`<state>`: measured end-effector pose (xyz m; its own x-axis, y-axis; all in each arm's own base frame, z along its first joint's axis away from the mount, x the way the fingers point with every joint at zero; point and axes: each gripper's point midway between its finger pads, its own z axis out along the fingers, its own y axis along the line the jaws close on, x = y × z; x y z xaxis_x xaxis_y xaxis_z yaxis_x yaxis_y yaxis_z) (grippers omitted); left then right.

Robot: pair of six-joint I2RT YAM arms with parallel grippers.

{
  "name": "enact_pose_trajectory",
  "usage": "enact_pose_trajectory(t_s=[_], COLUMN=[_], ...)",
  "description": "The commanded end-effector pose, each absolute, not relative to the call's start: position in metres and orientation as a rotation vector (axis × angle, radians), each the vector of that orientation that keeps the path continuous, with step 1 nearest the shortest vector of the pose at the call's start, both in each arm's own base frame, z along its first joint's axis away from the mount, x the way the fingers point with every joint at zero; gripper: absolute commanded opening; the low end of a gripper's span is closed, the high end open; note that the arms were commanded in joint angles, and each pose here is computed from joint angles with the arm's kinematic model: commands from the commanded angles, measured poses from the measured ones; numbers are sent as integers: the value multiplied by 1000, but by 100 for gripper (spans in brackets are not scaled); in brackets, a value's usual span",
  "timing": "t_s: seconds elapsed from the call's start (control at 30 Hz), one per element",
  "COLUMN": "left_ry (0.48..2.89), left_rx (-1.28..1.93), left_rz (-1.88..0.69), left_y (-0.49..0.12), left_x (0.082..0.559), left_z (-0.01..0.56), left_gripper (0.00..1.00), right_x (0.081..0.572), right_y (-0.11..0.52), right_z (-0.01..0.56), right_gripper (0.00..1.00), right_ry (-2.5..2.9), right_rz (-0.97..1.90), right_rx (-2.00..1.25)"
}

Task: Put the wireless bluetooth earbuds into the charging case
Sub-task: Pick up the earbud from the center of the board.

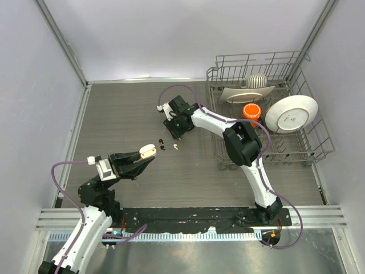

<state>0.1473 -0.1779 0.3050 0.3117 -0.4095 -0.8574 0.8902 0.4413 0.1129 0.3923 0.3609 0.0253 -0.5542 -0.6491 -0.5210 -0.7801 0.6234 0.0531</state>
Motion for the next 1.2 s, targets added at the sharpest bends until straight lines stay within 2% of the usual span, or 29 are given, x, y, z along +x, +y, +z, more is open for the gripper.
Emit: enact_pose_trajectory(t_s=[0.0, 0.5, 0.63, 0.67, 0.77, 0.93, 1.0, 1.07, 1.17], left_ry=[824, 829, 827, 827, 826, 827, 822, 824, 824], left_rx=[661, 664, 667, 664, 663, 653, 653, 650, 648], left_rz=[-915, -916, -915, -914, -915, -915, -914, -913, -910], left_y=[-176, -176, -176, -176, -176, -175, -175, -174, -174], left_x=[146, 147, 147, 147, 147, 147, 145, 146, 146], left_z=[317, 317, 317, 317, 318, 317, 319, 318, 319], left_gripper=[0, 0, 0, 0, 0, 0, 0, 0, 0], right_x=[385, 380, 380, 379, 379, 380, 379, 377, 375], right_y=[357, 353, 353, 352, 353, 352, 351, 351, 350], right_z=[26, 18, 19, 18, 21, 24, 25, 24, 22], right_gripper=[44, 40, 31, 21, 20, 20, 32, 40, 41], right_ry=[2407, 2418, 2420, 2423, 2423, 2426, 2429, 2434, 2435], right_rz=[376, 356, 357, 357, 360, 360, 359, 360, 361], right_rx=[-1143, -1166, -1162, -1161, -1147, -1104, -1105, -1112, -1127])
